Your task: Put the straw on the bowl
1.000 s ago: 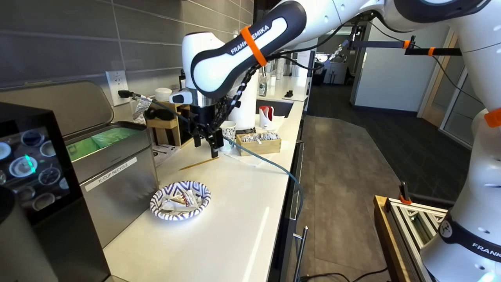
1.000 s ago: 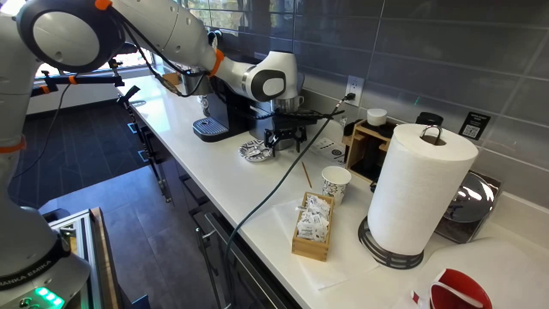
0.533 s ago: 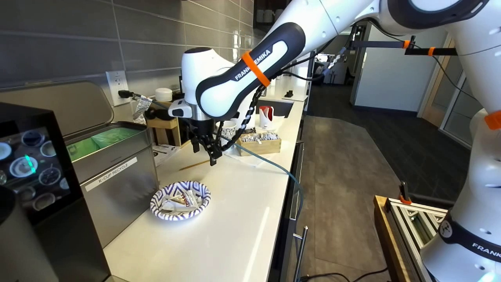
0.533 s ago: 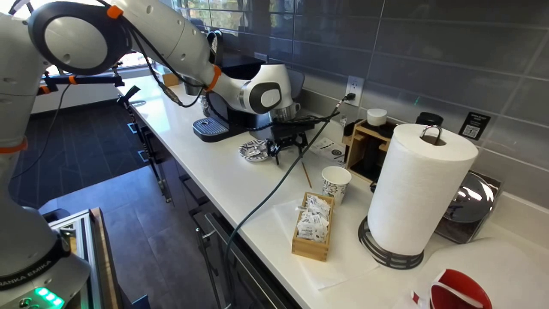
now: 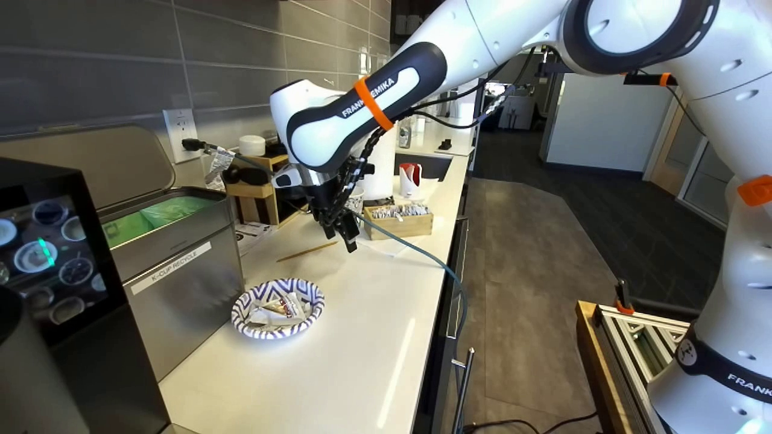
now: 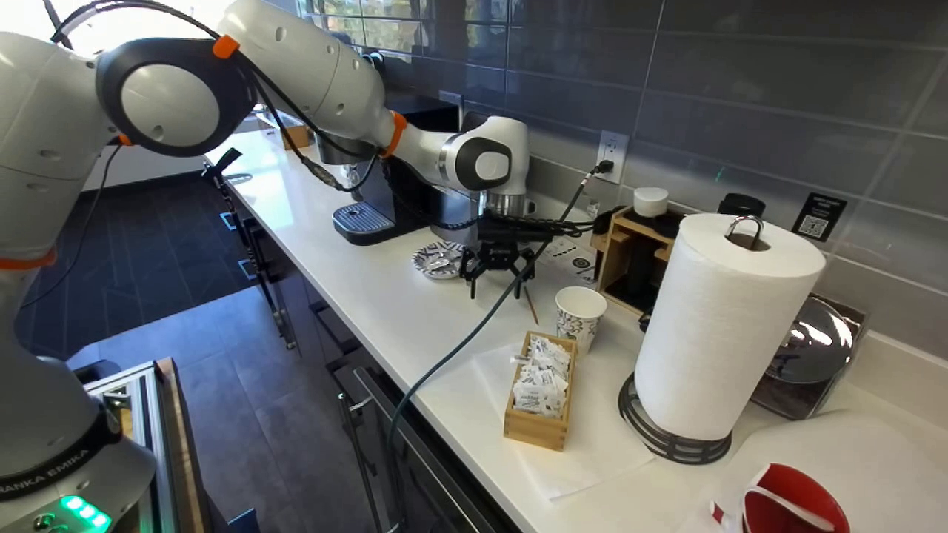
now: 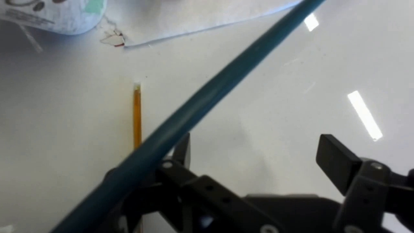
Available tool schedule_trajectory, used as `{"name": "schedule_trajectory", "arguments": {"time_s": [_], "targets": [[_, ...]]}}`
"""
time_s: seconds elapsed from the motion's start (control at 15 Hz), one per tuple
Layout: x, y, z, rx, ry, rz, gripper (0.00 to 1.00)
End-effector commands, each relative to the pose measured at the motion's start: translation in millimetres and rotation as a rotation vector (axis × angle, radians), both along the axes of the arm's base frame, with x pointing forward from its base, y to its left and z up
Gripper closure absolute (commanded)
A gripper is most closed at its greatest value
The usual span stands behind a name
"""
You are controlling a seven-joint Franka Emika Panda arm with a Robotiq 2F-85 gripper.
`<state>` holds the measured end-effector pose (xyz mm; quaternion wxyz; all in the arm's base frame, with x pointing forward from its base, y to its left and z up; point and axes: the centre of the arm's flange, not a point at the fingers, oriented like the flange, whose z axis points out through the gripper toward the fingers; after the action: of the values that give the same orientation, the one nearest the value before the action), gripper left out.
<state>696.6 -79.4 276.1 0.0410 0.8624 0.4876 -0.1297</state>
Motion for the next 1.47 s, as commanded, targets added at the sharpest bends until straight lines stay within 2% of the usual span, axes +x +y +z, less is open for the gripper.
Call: {"name": "schedule_trajectory", "arguments": {"time_s": [0.0, 0.33, 0.67, 0.87, 1.07, 1.4], "targets": [[35, 16, -7, 0.073, 0.024, -0.018, 0.0], [47, 30, -10, 0.149, -0.047, 0.022, 0.0], [39, 30, -2, 0.115, -0.049, 0.004, 0.0], [51, 27, -16, 0.156, -0.136, 0.033, 0.0], [64, 24, -27, 0.159, -0.204, 0.042, 0.0], [81, 8, -42, 0.134, -0.19, 0.023, 0.0]]}}
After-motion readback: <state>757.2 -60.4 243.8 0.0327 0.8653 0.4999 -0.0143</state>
